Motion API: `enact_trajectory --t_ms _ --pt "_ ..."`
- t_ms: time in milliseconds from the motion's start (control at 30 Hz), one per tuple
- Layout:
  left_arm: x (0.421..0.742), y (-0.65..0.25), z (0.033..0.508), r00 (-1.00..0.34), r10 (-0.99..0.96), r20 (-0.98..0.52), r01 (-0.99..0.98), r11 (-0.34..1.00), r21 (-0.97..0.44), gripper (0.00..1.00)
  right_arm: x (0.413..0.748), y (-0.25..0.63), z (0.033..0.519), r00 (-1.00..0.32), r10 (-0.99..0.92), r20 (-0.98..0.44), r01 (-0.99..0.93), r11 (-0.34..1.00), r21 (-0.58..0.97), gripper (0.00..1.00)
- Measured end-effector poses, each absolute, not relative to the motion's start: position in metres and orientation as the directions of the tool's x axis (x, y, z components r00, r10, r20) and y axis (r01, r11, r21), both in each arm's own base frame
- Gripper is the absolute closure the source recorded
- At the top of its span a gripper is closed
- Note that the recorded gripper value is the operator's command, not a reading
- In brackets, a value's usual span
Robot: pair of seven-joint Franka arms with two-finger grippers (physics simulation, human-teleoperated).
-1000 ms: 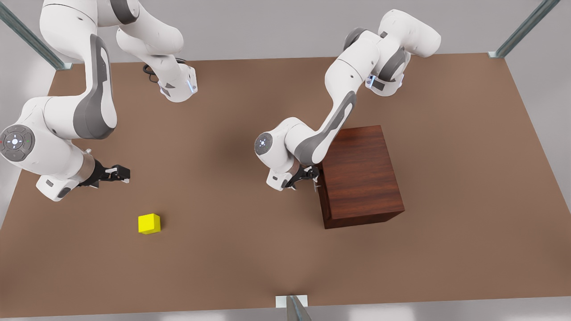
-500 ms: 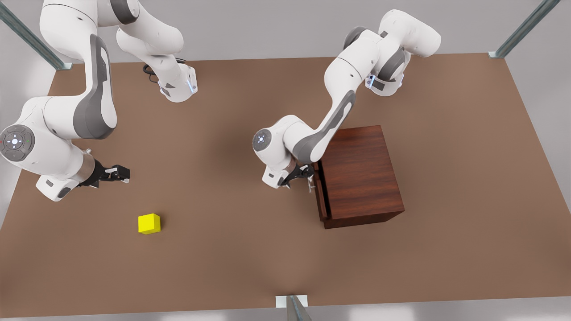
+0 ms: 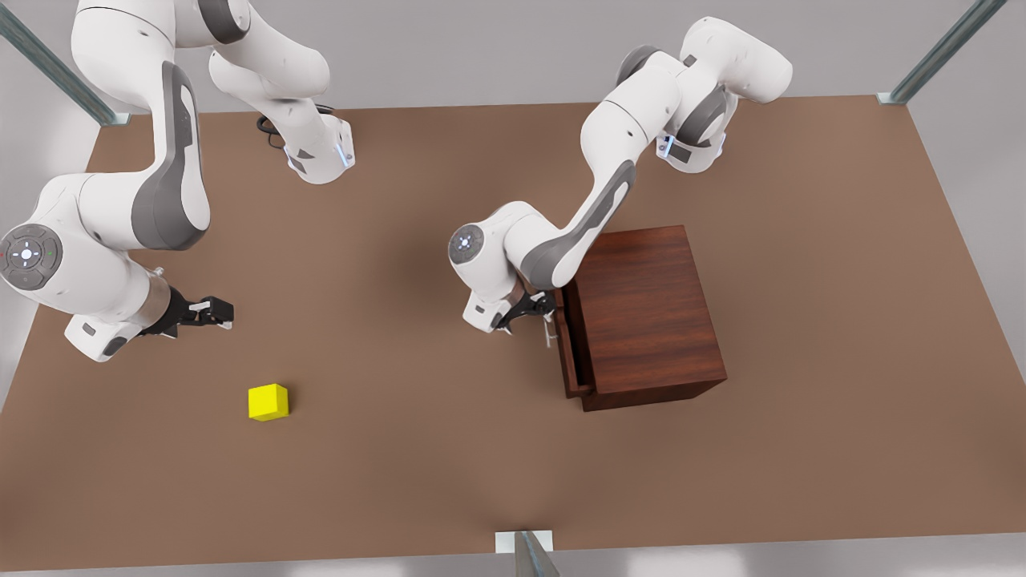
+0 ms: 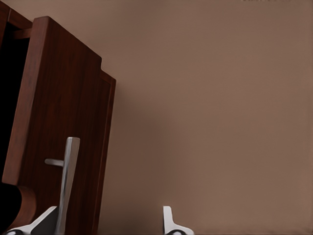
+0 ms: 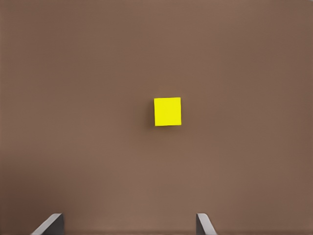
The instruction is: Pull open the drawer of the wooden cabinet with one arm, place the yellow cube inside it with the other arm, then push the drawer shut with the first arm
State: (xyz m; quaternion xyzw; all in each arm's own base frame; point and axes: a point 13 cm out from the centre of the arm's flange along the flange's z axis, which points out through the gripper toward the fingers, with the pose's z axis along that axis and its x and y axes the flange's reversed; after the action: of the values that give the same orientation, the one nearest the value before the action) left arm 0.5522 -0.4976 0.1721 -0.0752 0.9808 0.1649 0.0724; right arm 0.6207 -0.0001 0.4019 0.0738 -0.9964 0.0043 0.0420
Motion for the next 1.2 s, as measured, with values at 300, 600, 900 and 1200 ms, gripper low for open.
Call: enact_trajectory --t_ms 300,600,900,1200 --pt "0.551 -0.502 0.172 -0.977 -0.131 -0.17 -0.178 0.936 0.303 0.0 0.621 0.0 0.402 -0.986 -0.147 0.085 -0.148 0.989 -0.002 0.0" --pt "0.548 -0.508 0.173 -0.974 -0.134 -0.182 -0.184 0.937 0.295 0.0 0.621 0.0 0.402 -0.986 -0.147 0.084 -0.148 0.989 -0.002 0.0" --pt "0.547 -0.518 0.174 -0.97 -0.138 -0.199 -0.19 0.943 0.271 0.0 0.621 0.0 0.402 -0.986 -0.147 0.084 -0.148 0.989 -0.002 0.0" --pt "0.545 -0.526 0.175 -0.965 -0.147 -0.215 -0.201 0.946 0.253 0.0 0.621 0.0 0.402 -0.986 -0.147 0.085 -0.148 0.989 -0.002 0.0"
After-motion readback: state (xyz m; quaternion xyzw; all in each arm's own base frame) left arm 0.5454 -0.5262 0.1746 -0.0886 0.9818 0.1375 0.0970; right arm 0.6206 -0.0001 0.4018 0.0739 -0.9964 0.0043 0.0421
